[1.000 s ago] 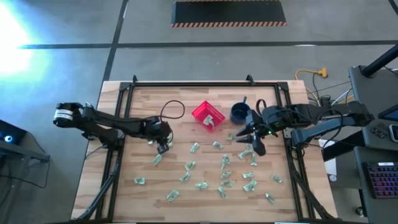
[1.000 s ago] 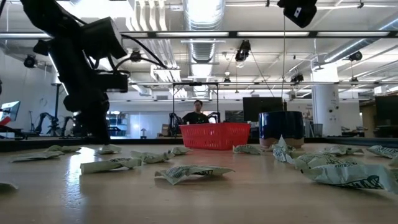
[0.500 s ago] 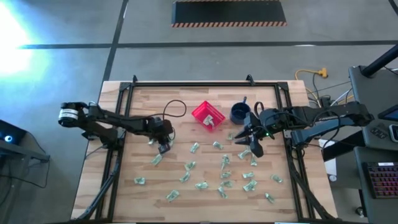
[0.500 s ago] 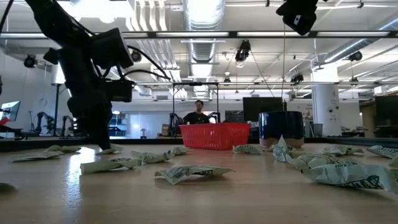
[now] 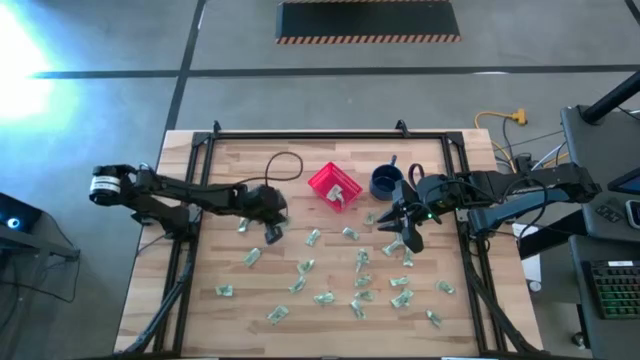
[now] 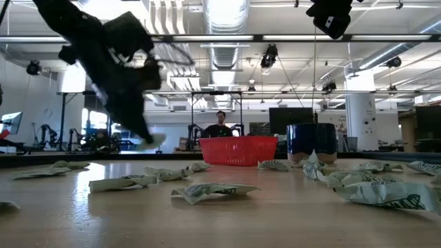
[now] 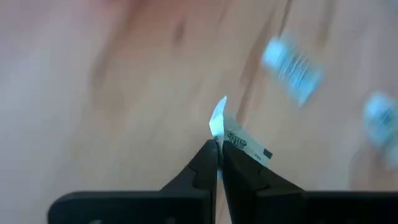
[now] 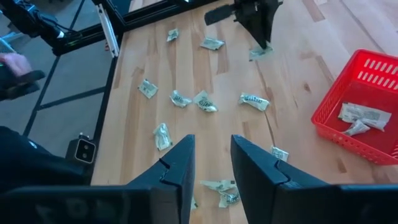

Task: Pick and place Stevia / Truvia into bins
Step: Put the stevia packet into the red basket

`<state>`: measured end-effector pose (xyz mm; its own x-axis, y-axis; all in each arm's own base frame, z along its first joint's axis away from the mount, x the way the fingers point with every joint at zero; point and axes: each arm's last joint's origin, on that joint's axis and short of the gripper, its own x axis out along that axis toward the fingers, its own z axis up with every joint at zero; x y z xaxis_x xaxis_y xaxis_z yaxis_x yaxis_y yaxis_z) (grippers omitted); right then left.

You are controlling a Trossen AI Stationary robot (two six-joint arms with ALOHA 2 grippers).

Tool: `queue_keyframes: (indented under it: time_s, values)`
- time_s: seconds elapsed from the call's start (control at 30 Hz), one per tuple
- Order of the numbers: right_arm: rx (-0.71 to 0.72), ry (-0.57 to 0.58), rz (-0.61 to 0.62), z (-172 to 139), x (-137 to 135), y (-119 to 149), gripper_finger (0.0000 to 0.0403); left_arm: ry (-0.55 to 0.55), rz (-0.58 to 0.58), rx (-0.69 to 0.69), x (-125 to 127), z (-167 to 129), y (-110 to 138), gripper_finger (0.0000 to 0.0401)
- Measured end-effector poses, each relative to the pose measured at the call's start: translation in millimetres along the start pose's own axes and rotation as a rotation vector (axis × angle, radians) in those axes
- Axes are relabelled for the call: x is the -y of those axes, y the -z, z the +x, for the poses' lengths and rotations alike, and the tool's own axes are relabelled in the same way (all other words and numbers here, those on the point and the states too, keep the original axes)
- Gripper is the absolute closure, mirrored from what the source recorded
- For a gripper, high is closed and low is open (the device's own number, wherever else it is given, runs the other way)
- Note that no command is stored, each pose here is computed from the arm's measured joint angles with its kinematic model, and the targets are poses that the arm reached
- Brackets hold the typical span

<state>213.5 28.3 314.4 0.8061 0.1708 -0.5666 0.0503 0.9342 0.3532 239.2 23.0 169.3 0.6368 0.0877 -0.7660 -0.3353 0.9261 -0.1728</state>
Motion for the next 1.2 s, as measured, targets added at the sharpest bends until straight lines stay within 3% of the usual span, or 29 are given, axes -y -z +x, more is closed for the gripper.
queue_keyframes:
  time_s: [0.2, 0.37, 0.7, 1.0, 1.2]
  values:
    - [0.007, 0.022, 0.000, 0, 1, 0, 0.0317, 0.031, 0.046, 0.327, 8, -12, -47, 0.0400]
    - [0.004, 0.025, 0.000, 0, 1, 0, 0.0323, -0.061, 0.029, 0.467, -4, -20, -67, 0.0401]
    - [-0.003, 0.063, 0.000, 3, 4, 4, 0.0326, -0.150, -0.045, 0.521, -32, -11, -79, 0.0401]
    - [-0.002, 0.063, 0.005, 3, 4, 4, 0.0328, -0.099, -0.034, 0.449, -30, 37, -106, 0.0401]
    - [-0.003, 0.063, 0.020, 3, 4, 4, 0.0328, -0.115, 0.018, 0.400, -28, 49, -120, 0.0398]
